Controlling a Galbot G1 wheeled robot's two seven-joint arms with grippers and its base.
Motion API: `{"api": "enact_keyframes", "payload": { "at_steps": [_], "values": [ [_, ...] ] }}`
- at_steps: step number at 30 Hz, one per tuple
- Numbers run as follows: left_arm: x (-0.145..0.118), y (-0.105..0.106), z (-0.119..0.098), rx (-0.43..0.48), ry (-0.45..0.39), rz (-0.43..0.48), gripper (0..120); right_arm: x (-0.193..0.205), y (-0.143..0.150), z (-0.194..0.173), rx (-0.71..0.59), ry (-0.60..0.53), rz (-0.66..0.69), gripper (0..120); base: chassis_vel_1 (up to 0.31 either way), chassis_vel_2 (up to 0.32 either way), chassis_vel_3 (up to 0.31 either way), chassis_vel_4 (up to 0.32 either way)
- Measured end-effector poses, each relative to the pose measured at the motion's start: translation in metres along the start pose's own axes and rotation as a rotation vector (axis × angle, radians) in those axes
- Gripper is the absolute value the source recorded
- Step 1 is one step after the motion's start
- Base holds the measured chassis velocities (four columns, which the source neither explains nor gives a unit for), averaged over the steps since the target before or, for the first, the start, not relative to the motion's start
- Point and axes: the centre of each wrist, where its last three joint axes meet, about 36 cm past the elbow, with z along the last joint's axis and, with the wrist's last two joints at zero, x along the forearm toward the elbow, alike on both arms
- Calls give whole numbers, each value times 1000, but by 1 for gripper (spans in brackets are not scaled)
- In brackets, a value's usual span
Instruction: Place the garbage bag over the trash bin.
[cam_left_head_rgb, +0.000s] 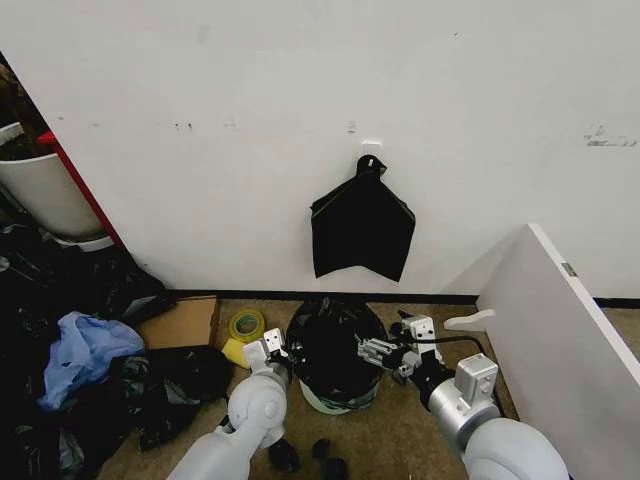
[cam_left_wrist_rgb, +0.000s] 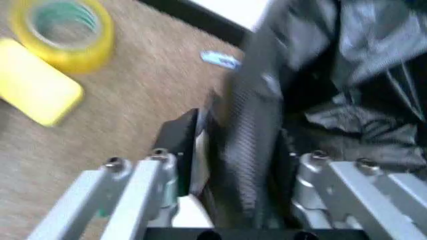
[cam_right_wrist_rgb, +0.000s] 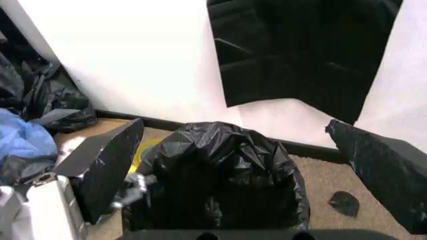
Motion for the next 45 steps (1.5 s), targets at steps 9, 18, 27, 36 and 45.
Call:
{"api": "enact_keyframes", "payload": {
  "at_steps": [9, 18, 27, 36, 45],
  "values": [
    [46, 11, -16, -73, -17, 40, 76, -3, -1, 0, -22, -4, 10, 100, 0, 0, 0, 0],
    [75, 25, 35, -389, -631, 191, 100, -5, -43, 83, -27, -272, 195, 100, 0, 0, 0, 0],
    [131, 43, 79, -469, -837, 132, 100, 32, -42, 129, 69, -487, 345, 100, 0, 0, 0, 0],
    [163, 50, 77, -479, -929, 69, 100, 49, -23, 123, 129, -591, 363, 100, 0, 0, 0, 0],
    [161, 42, 84, -497, -935, 79, 100, 50, -15, 130, 130, -579, 352, 100, 0, 0, 0, 0]
  ]
}}
